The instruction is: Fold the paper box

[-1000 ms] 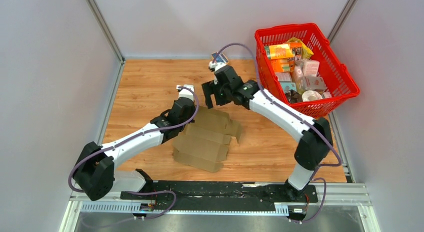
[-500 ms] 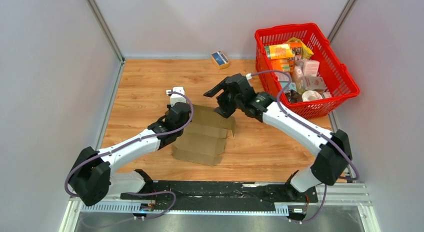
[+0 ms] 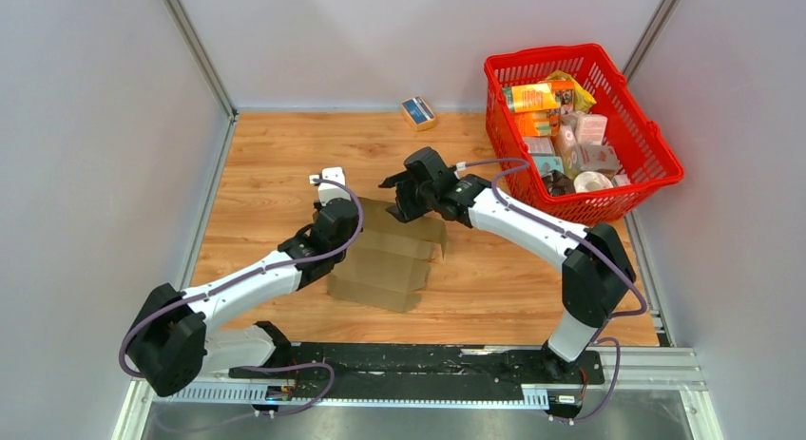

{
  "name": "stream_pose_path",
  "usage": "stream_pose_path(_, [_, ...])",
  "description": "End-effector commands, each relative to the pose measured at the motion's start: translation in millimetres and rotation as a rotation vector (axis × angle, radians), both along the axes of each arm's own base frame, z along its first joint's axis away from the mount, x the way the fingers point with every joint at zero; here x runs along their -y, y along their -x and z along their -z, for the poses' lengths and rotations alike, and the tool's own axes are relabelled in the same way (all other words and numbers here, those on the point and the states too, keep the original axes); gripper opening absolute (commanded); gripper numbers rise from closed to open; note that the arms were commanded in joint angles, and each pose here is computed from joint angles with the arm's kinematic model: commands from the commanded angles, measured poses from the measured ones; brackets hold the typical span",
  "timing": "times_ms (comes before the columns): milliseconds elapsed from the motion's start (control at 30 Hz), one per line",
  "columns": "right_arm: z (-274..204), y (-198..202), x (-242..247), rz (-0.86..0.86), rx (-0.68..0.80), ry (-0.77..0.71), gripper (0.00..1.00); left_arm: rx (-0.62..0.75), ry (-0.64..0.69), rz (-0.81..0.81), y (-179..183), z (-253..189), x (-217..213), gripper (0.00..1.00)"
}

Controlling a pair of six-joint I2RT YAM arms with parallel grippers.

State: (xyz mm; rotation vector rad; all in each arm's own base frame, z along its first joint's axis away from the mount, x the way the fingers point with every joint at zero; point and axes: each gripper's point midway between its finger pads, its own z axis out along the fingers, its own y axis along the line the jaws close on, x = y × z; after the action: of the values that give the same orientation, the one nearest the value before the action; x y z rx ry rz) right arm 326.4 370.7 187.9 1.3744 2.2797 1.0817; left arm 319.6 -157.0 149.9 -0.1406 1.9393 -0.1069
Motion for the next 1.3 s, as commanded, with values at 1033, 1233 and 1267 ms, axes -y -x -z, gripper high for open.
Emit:
stream_pose_path(1033, [27.3, -24.9, 3.9, 0.066, -0.028, -0.039, 0.00, 0.090, 0.055, 0.149, 22.6, -18.4, 4.2, 0.40])
stream_pose_path(1233, [35.7, -32.7, 12.7, -0.003, 0.058, -0.050, 0.00, 0.024, 0.101, 0.096, 59.8, -23.2, -35.4, 0.52])
stream_pose_path(1267, [35.5, -35.7, 13.2, -0.001, 0.073, -0.059, 0.00, 0.007, 0.104, 0.053, 62.9, -20.7, -47.1, 0.52])
